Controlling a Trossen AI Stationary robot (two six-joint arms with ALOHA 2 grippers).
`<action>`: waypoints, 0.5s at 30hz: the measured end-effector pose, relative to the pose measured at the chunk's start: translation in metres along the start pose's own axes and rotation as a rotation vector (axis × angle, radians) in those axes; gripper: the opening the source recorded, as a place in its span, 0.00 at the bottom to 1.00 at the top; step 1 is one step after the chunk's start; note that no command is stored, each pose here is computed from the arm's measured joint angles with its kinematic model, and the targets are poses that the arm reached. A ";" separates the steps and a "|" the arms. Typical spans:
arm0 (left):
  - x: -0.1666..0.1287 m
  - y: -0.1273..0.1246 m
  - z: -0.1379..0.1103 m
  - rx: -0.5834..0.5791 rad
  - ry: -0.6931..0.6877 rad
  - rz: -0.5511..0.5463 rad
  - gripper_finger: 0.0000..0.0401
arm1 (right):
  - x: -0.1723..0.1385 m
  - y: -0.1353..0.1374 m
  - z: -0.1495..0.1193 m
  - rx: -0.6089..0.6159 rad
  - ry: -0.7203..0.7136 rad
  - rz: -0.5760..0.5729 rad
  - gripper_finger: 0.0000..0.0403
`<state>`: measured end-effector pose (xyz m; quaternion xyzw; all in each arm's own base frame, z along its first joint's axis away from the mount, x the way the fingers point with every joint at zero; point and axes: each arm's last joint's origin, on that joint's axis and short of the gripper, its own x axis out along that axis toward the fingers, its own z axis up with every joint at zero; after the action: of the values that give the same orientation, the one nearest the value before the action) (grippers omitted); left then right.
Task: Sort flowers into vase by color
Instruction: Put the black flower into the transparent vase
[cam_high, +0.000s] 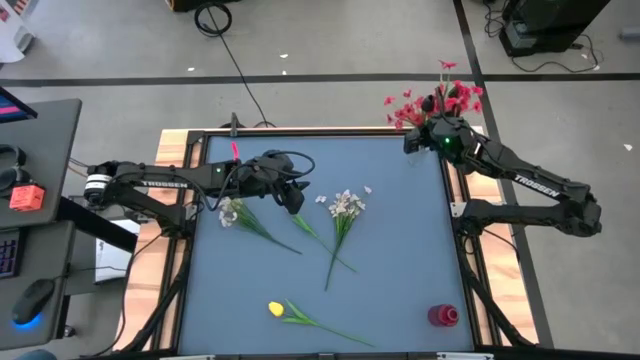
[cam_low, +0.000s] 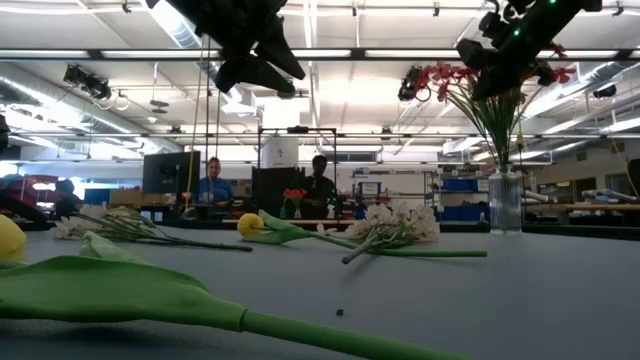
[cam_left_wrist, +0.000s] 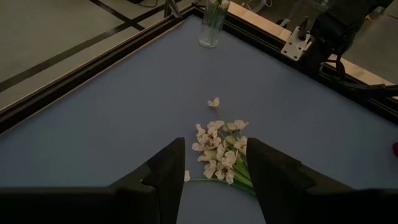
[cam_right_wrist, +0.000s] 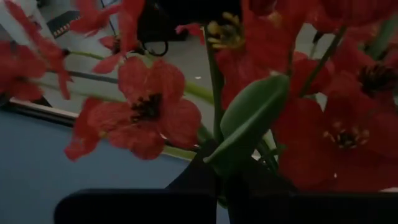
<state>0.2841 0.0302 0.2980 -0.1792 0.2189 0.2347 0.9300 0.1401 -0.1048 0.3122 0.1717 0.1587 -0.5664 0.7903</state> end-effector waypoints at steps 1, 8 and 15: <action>0.000 0.000 0.000 0.000 0.000 0.000 0.44 | 0.000 0.000 0.000 0.005 -0.002 -0.005 0.03; 0.000 0.000 0.000 0.002 0.003 0.002 0.44 | -0.004 -0.002 0.007 0.023 -0.076 -0.020 0.04; 0.000 0.001 0.000 0.007 0.006 0.005 0.44 | -0.001 -0.006 0.007 0.001 -0.063 -0.048 0.04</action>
<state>0.2836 0.0310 0.2974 -0.1762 0.2227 0.2360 0.9293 0.1344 -0.1087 0.3181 0.1506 0.1374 -0.5904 0.7810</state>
